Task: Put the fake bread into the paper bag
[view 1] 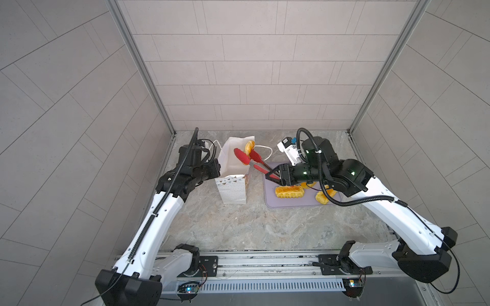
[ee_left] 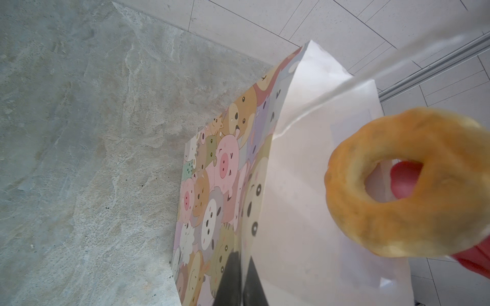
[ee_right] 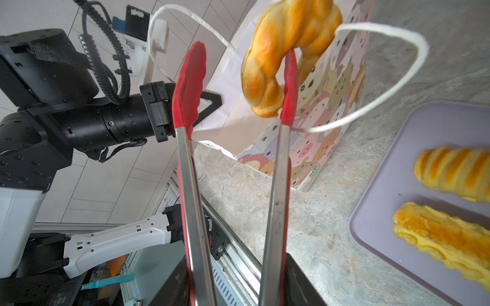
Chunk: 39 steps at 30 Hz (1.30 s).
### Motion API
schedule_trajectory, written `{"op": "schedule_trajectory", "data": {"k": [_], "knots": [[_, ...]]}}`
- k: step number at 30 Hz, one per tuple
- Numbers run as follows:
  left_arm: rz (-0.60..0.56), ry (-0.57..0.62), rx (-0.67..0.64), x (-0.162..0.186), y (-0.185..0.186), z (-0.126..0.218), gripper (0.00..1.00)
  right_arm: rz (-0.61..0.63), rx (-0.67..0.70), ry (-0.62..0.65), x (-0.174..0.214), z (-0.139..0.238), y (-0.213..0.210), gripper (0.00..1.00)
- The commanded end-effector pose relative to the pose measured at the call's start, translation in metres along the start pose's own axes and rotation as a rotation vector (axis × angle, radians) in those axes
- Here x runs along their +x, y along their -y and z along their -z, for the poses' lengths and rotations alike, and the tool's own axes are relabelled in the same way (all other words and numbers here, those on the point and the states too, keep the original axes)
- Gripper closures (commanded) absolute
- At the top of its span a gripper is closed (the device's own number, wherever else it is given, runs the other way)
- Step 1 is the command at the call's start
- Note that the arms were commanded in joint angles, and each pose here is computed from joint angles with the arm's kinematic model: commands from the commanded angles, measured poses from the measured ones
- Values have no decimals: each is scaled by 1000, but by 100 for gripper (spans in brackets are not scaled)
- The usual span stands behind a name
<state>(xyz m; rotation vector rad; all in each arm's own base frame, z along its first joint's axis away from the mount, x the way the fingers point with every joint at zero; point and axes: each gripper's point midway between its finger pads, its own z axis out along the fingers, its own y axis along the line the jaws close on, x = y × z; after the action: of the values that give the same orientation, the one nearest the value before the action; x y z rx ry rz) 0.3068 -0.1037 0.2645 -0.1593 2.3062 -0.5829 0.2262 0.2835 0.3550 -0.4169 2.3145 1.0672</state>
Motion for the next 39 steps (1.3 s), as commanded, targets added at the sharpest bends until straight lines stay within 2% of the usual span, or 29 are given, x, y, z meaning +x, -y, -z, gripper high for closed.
{"op": "schedule_trajectory", "data": {"k": [1, 9, 19, 30, 39], "knots": [[-11, 7, -6, -2, 0, -1, 100, 49, 38, 30, -6, 15, 0, 49], [-6, 3, 0, -1, 1, -3, 100, 53, 60, 13, -2, 15, 5, 48], [-3, -3, -1, 2, 0, -7, 100, 17, -52, 21, -16, -7, -13, 48], [-3, -9, -2, 4, 0, -10, 100, 60, 33, -2, -14, -3, -2, 49], [-6, -6, 1, 3, 1, -11, 100, 58, -64, 27, -33, -8, -26, 50]]}}
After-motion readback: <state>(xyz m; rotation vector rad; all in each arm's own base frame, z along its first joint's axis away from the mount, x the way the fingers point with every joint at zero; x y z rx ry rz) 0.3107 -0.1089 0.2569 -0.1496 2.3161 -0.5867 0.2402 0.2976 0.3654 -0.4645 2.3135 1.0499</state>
